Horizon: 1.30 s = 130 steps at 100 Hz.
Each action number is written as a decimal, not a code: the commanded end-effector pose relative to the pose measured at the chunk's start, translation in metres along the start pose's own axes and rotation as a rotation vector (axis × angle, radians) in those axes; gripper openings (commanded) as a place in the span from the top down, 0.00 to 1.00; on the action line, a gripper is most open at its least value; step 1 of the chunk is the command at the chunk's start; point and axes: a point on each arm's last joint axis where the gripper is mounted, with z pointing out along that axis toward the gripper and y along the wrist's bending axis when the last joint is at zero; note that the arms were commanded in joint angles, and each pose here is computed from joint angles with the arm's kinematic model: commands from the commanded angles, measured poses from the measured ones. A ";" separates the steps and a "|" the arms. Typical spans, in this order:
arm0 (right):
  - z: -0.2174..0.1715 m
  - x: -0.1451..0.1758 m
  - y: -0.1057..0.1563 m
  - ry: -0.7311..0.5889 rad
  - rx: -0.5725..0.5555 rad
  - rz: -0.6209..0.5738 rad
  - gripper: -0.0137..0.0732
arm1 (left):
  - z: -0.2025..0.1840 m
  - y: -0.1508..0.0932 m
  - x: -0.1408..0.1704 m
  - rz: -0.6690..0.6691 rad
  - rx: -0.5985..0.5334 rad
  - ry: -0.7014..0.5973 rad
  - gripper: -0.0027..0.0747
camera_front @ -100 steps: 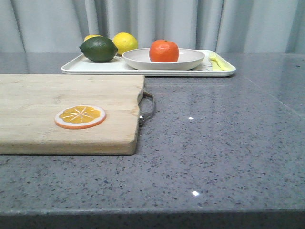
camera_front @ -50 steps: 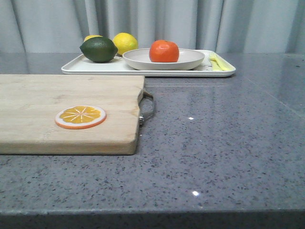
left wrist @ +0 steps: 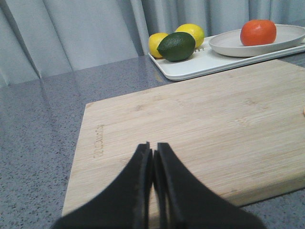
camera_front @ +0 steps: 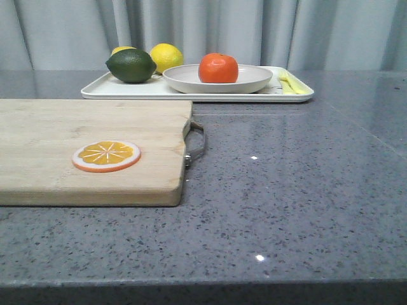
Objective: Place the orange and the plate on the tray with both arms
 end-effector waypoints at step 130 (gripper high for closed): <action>-0.011 0.109 -0.018 -0.083 0.040 -0.094 0.92 | -0.003 0.001 -0.006 -0.012 -0.013 -0.098 0.99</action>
